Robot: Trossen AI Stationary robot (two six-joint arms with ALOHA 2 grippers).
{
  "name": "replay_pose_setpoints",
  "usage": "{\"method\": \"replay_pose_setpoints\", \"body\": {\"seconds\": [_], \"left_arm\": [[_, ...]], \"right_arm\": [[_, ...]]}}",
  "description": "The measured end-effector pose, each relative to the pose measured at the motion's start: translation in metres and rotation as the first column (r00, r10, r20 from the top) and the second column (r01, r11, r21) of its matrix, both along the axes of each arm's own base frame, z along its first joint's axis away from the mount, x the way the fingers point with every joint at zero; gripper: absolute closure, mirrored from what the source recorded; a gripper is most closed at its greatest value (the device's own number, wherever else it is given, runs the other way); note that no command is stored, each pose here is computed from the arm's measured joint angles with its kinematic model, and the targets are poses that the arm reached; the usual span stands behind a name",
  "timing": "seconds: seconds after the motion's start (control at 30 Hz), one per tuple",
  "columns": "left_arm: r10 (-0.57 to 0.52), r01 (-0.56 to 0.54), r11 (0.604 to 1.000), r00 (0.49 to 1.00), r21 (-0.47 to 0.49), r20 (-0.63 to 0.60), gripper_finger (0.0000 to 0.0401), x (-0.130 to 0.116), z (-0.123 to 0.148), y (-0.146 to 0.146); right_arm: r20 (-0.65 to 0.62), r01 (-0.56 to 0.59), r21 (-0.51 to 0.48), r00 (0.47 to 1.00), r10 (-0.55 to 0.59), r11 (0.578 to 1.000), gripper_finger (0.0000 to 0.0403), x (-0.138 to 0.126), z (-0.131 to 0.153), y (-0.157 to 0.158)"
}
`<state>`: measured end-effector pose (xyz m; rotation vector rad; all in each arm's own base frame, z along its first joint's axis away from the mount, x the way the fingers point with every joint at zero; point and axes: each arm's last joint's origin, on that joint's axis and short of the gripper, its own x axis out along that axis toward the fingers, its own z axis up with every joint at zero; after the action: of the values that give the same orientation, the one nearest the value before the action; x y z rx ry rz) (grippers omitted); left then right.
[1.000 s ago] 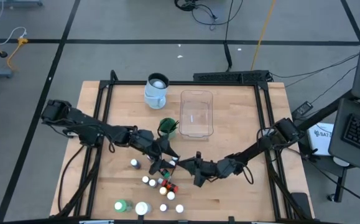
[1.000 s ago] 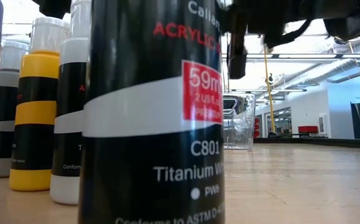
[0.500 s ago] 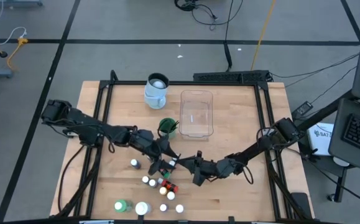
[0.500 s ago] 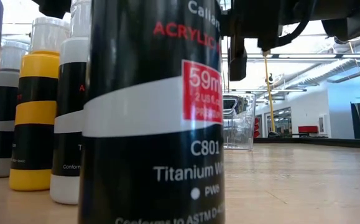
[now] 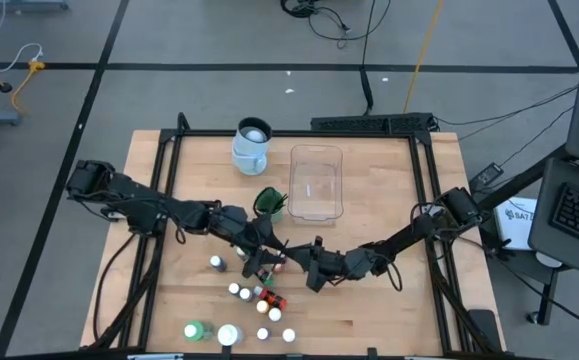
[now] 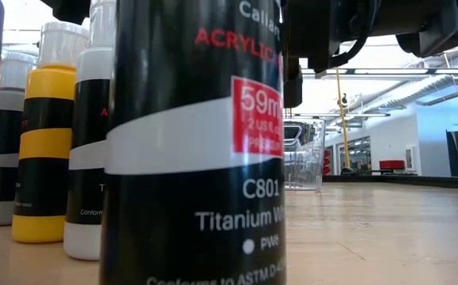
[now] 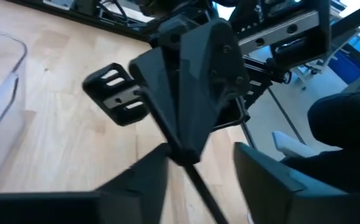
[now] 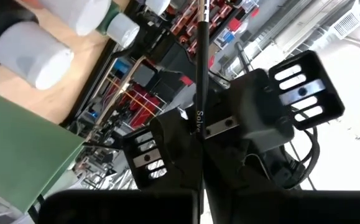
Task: Pick & Place Paint Supplies
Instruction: Put the silver paintbrush into the green cup
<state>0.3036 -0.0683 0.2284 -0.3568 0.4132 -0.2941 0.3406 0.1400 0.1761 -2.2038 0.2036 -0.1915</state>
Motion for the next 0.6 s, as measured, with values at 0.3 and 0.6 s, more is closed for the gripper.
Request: {"method": "replay_pose_setpoints", "body": {"seconds": [0.3, 0.6], "left_arm": [[-0.061, 0.056, 0.992, 0.998, 0.115, 0.033, 0.0388, 0.000, -0.001, 0.002], [-0.118, 0.086, 0.967, 0.986, 0.241, 0.119, 0.0397, -0.012, 0.018, 0.004]], "right_arm": [[0.028, 0.006, 0.119, 1.000, -0.009, 0.993, 0.0403, -0.003, 0.000, 0.005], [0.174, 0.059, 0.436, 0.973, -0.148, 0.898, 0.0403, -0.014, 0.011, 0.017]]}}
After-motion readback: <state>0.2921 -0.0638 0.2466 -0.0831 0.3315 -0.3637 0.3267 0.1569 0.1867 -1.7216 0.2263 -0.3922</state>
